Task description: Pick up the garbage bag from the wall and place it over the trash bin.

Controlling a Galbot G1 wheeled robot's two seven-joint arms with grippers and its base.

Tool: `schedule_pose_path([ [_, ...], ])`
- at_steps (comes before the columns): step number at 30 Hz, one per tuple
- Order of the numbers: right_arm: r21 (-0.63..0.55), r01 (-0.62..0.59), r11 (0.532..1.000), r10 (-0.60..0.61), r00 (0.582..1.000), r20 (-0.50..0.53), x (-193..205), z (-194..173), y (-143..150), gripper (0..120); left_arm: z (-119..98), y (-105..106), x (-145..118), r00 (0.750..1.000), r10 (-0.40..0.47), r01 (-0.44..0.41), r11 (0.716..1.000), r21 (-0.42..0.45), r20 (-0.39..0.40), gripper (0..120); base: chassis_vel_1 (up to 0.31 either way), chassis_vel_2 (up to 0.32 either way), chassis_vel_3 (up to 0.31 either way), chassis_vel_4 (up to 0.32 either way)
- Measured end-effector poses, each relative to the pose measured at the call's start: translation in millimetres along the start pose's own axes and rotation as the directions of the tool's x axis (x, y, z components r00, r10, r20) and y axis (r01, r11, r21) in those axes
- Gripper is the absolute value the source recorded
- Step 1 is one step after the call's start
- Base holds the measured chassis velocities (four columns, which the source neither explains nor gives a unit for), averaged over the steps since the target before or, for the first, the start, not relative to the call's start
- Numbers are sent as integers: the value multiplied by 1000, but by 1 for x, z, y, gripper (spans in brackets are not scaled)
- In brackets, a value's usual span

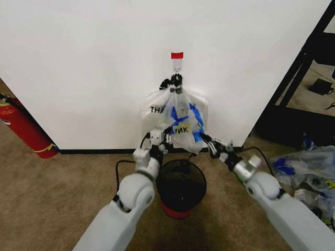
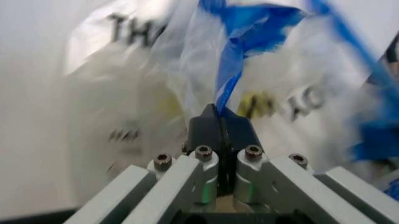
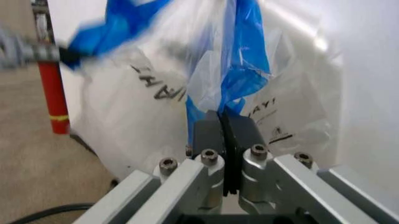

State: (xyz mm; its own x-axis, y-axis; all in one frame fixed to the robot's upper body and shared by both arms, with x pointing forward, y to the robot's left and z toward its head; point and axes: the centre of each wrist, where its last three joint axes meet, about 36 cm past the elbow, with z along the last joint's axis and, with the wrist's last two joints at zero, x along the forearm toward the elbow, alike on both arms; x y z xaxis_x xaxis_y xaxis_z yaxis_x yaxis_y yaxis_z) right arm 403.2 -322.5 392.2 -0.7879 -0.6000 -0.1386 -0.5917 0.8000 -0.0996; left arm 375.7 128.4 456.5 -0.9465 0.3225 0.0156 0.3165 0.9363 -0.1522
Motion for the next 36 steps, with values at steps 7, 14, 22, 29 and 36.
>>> schedule_pose_path([
  [7,9,-21,1000,20,999,45,46,-5,44,0,15,2,38,998,-56,56,998,14,-42,0,0,0,0,0],
  [14,42,-45,998,42,997,60,67,2,66,0,13,-3,59,998,-62,62,998,17,-26,0,0,0,0,0],
  [22,69,-45,997,37,991,126,81,-10,85,0,-17,-6,81,996,-68,66,997,32,61,0,0,0,0,0],
  [29,74,-53,996,23,932,362,67,-52,109,0,-63,-14,118,969,-76,73,997,20,235,0,0,0,0,0],
  [36,86,-63,994,17,890,455,66,-88,129,0,-66,-17,142,977,-115,111,993,32,177,0,0,0,0,0],
])
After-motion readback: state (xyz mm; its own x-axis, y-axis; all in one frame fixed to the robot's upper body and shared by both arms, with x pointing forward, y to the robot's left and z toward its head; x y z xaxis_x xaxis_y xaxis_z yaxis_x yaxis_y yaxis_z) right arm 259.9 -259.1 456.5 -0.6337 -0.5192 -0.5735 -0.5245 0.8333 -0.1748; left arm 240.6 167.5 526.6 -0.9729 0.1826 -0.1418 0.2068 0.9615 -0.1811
